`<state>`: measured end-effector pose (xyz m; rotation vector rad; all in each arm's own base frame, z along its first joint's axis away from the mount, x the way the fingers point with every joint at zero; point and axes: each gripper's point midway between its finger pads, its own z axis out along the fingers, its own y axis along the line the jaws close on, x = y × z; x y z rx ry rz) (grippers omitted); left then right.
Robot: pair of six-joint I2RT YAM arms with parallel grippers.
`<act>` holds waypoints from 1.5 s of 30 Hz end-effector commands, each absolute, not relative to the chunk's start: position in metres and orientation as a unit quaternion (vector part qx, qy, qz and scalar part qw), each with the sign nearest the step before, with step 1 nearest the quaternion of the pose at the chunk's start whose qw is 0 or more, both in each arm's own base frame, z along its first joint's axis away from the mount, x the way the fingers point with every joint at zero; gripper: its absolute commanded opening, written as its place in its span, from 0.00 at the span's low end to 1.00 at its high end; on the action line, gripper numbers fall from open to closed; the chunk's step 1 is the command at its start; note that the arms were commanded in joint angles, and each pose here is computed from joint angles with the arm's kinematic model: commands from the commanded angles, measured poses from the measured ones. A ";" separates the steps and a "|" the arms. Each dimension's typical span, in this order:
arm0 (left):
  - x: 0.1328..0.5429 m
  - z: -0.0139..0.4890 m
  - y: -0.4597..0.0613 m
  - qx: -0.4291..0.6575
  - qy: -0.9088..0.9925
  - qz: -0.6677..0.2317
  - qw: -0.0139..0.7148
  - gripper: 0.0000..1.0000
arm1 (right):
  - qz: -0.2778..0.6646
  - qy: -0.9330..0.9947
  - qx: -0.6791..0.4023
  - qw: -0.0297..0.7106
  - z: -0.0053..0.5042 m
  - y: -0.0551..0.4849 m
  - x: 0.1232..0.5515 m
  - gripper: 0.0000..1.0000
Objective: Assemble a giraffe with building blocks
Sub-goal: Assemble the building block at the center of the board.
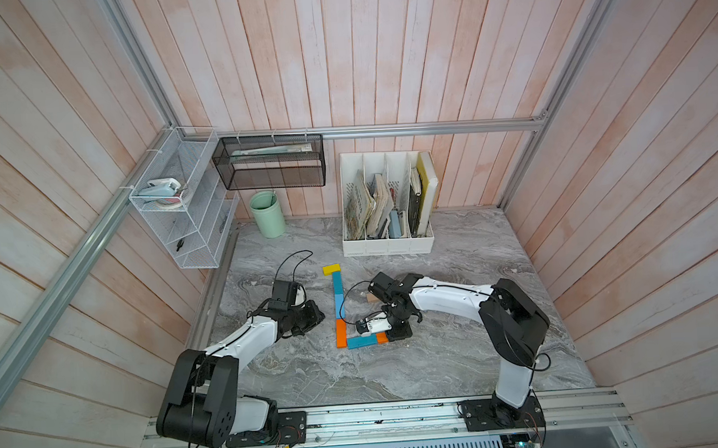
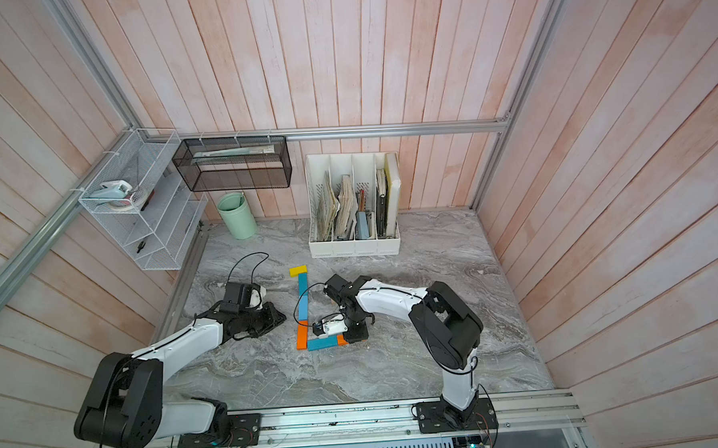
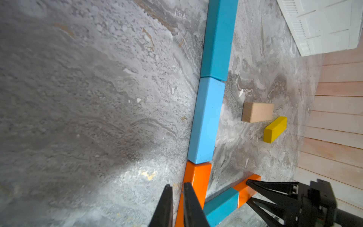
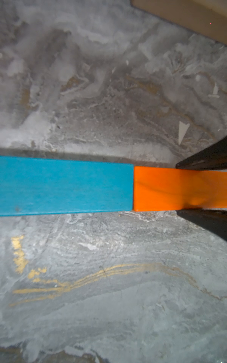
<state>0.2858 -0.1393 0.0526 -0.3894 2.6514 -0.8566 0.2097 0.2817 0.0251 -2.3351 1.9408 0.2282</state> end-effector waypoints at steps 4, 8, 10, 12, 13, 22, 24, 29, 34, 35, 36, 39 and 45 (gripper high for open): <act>0.293 0.063 -0.139 -0.126 0.927 -0.303 0.180 0.16 | 0.054 0.644 -0.762 0.044 0.023 0.268 0.203 0.32; 0.293 0.063 -0.139 -0.127 0.927 -0.303 0.181 0.16 | 0.044 0.647 -0.759 0.061 0.026 0.267 0.206 0.98; 0.292 0.062 -0.139 -0.127 0.927 -0.303 0.180 0.16 | 0.040 0.648 -0.757 0.079 0.030 0.270 0.210 0.98; 0.292 0.063 -0.139 -0.127 0.927 -0.303 0.180 0.16 | 0.040 0.647 -0.757 0.084 0.033 0.272 0.210 0.98; 0.292 0.062 -0.139 -0.127 0.927 -0.303 0.180 0.16 | 0.043 0.648 -0.756 0.089 0.037 0.275 0.210 0.98; 0.291 0.063 -0.139 -0.127 0.927 -0.302 0.181 0.16 | 0.037 0.701 -0.630 0.333 0.161 0.311 0.269 0.98; 0.291 0.063 -0.138 -0.128 0.927 -0.301 0.181 0.16 | -0.008 0.756 -0.480 0.445 0.210 0.296 0.308 0.98; 0.292 0.063 -0.139 -0.129 0.925 -0.306 0.183 0.16 | -0.019 0.882 -0.262 0.391 0.222 0.240 0.339 0.98; 0.287 0.061 -0.140 -0.128 0.925 -0.310 0.179 0.16 | 0.037 0.934 -0.176 0.310 0.170 0.217 0.320 0.00; 0.286 0.060 -0.140 -0.128 0.925 -0.310 0.178 0.16 | 0.046 0.941 -0.164 0.294 0.160 0.213 0.315 0.00; 0.284 0.059 -0.139 -0.128 0.925 -0.310 0.178 0.16 | 0.055 0.947 -0.148 0.279 0.149 0.209 0.308 0.00; 0.279 0.055 -0.138 -0.130 0.926 -0.309 0.173 0.16 | 0.092 0.964 -0.103 0.226 0.120 0.205 0.290 0.00; 0.278 0.053 -0.138 -0.131 0.926 -0.311 0.171 0.16 | 0.153 0.975 -0.070 0.144 0.077 0.220 0.264 0.00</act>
